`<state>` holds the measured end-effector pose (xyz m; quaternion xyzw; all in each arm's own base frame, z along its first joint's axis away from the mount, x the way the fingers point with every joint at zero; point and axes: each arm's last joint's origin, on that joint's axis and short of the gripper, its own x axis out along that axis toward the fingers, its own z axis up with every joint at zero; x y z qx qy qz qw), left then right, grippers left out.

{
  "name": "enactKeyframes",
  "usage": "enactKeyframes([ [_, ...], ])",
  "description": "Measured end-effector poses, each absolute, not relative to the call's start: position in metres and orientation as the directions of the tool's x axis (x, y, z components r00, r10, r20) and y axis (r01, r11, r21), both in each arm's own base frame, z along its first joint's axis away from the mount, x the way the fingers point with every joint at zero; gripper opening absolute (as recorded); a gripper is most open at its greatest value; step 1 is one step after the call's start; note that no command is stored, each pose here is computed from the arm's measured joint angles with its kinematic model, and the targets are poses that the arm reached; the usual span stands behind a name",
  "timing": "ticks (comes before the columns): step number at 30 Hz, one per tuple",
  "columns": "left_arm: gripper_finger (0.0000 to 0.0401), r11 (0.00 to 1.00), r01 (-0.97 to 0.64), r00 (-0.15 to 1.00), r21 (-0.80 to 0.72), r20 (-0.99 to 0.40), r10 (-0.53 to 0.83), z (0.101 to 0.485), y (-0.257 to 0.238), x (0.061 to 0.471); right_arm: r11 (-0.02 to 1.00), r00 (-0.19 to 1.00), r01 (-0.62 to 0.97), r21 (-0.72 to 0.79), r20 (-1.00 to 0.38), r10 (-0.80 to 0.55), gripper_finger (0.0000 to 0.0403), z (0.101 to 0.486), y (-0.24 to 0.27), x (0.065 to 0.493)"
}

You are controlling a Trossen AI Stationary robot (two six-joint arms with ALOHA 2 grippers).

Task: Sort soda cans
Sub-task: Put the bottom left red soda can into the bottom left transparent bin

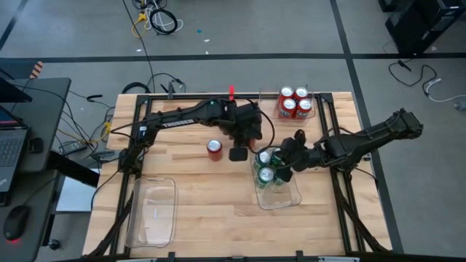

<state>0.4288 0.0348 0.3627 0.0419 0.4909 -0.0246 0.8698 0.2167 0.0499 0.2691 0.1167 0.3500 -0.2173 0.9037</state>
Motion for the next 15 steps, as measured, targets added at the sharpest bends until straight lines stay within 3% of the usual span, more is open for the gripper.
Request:
enactKeyframes([
  [8, 0.0022, 0.996, 0.069, 0.605, 0.061, -0.796, 0.007, 0.368, 0.030, 0.438, 0.925, 0.743, 0.375, -0.060, -0.578, -0.338, 0.0000, 0.277, 0.050, 0.227],
  [15, 0.0021, 0.993, 0.080, 0.654, 0.084, -0.756, 0.011, 0.373, 0.020, 0.443, 0.960, 0.839, 0.270, -0.077, -0.471, -0.274, 0.0000, 0.270, 0.054, 0.235],
])
